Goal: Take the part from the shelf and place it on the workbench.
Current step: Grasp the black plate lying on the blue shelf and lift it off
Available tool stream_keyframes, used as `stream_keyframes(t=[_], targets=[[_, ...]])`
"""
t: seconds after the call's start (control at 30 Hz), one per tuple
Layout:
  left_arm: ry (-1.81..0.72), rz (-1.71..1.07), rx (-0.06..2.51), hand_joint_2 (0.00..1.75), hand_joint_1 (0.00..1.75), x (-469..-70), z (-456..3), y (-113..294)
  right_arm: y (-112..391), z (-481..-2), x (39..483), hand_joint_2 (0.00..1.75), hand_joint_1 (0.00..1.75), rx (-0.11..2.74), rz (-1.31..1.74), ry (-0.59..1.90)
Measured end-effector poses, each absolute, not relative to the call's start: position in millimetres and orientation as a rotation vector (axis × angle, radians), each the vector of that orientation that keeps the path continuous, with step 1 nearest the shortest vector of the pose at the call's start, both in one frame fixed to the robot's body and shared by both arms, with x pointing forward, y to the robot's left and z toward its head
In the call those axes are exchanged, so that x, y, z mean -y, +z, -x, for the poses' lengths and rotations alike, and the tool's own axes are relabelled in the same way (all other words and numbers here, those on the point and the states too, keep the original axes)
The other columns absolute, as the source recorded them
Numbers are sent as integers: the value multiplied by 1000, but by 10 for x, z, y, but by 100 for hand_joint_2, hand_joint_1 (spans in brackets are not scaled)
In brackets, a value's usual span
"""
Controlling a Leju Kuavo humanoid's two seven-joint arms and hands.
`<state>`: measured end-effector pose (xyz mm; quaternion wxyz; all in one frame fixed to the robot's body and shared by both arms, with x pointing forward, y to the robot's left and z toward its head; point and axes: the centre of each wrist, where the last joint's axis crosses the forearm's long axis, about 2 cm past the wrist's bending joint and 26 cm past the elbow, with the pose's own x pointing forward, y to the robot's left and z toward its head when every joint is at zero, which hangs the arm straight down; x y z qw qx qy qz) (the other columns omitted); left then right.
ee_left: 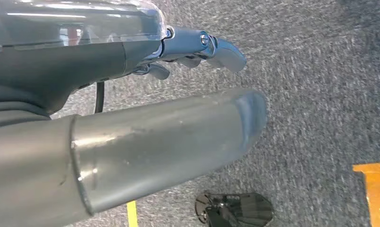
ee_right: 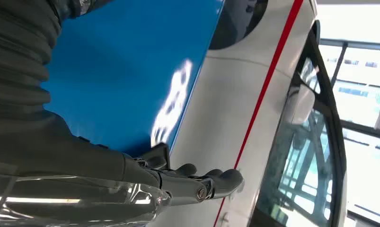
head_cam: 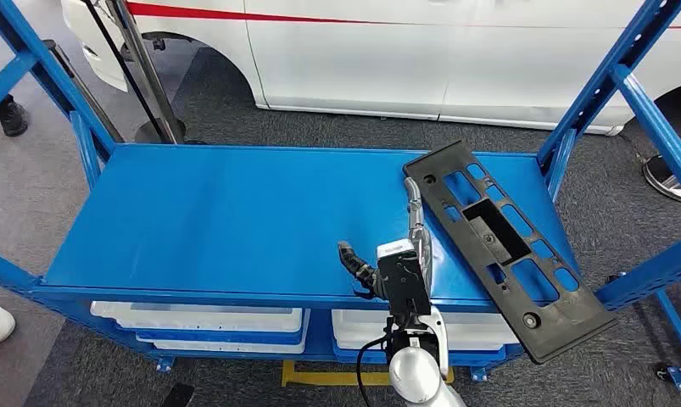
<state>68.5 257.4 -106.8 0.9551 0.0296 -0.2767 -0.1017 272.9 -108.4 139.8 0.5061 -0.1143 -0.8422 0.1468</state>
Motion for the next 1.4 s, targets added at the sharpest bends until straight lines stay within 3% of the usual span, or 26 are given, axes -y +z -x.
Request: stream_keyframes(t=[0.4, 0.67, 0.93, 1.17, 1.4], targets=[[-196, -84, 551, 0, 0, -2625, -630, -1079, 1570, -2550, 1165, 175, 0, 2165, 458, 225], [-209, -84, 546, 0, 0, -2627, -612, -1082, 1643, -2532, 1441, 175, 0, 2199, 946, 462], [-222, -83, 540, 0, 0, -2622, -633, -1078, 1529, -2616, 1877, 175, 0, 1935, 1406, 645], [-231, -78, 544, 0, 0, -2609, -695, -1068, 1207, -2685, 2160, 175, 0, 1595, 1515, 607], [-233, -70, 545, 0, 0, -2609, -729, -1062, 813, -2685, 2241, 175, 0, 1478, 1502, 917]])
